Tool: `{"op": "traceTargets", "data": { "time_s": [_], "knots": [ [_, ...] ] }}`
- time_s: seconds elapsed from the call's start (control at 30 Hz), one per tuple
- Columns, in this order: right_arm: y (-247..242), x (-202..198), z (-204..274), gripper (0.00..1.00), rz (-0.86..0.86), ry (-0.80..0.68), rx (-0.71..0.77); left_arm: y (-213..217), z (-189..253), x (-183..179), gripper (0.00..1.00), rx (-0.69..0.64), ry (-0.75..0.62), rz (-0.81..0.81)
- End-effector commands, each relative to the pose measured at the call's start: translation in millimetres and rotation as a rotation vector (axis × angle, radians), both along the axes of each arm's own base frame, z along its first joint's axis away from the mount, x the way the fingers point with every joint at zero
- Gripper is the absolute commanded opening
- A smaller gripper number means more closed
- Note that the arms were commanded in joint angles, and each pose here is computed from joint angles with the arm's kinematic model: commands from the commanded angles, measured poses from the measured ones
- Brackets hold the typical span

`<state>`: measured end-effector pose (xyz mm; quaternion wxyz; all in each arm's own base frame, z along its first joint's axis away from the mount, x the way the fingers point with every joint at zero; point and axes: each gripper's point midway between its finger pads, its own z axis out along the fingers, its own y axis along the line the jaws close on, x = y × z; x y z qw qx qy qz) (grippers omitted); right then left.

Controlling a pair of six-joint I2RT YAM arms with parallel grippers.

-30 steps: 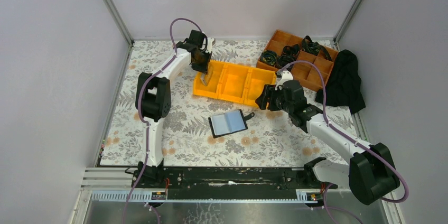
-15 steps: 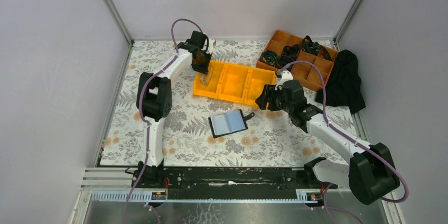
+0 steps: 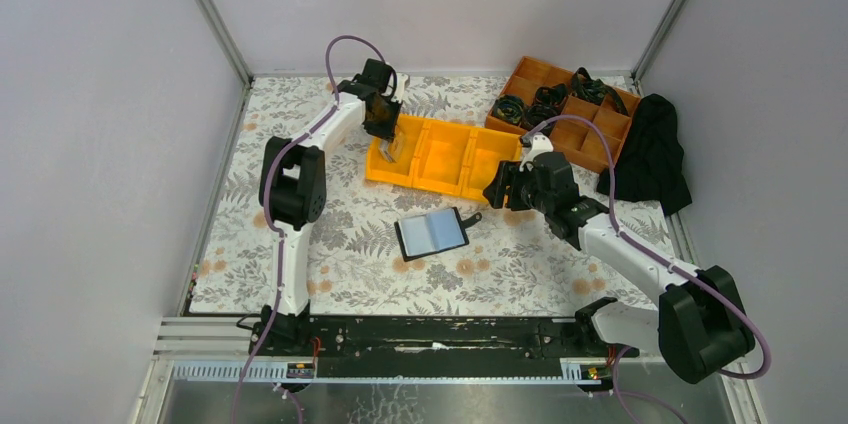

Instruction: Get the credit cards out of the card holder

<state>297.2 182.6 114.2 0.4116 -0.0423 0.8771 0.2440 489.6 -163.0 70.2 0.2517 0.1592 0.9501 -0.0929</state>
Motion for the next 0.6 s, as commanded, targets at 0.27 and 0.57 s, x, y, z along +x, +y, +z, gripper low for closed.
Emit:
{"op": "traceTargets", "data": {
  "time_s": [0.27, 0.57],
  "knots": [
    [7, 7, 12, 0.68, 0.016, -0.045, 0.019, -4, 52, 12, 0.16, 0.012, -0.146, 0.031],
    [7, 7, 11, 0.68, 0.021, -0.043, 0.016, 6, 107, 3, 0.16, -0.030, -0.278, 0.130]
  ]
}}
